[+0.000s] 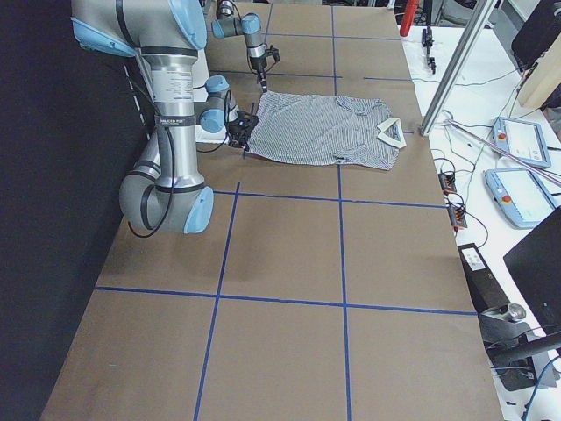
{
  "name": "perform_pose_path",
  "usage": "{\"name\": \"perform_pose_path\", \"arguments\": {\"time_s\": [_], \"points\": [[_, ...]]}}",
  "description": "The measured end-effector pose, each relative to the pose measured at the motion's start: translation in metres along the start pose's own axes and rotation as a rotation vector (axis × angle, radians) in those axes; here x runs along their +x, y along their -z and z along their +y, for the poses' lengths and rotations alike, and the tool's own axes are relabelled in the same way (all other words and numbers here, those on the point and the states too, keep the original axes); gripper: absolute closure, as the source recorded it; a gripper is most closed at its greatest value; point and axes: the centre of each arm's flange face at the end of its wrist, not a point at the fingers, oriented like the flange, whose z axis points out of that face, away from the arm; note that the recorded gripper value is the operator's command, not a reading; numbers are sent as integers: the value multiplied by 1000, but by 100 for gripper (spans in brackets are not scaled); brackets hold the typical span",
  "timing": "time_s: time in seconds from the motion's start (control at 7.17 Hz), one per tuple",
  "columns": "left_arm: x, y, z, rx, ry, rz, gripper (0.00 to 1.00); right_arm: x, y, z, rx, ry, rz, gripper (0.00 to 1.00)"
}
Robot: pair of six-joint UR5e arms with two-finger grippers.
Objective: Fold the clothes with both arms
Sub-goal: 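Grasp both hem corners nearest the robot with left and right grippers, then lift the hem with both grippers and fold it toward the collar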
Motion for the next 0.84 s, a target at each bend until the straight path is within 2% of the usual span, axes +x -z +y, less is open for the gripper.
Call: {"name": "perform_pose_path", "arguments": {"time_s": [0.28, 0.56, 0.84], "points": [[15, 27, 19, -36, 55, 39, 100, 6, 13, -5, -16, -4, -7, 100], [33, 59, 62, -89, 137, 27, 100, 25, 45, -17, -62, -6, -9, 100], [46, 88, 63, -98, 178, 56, 100, 27, 75, -31, -81, -24, -43, 100]]}}
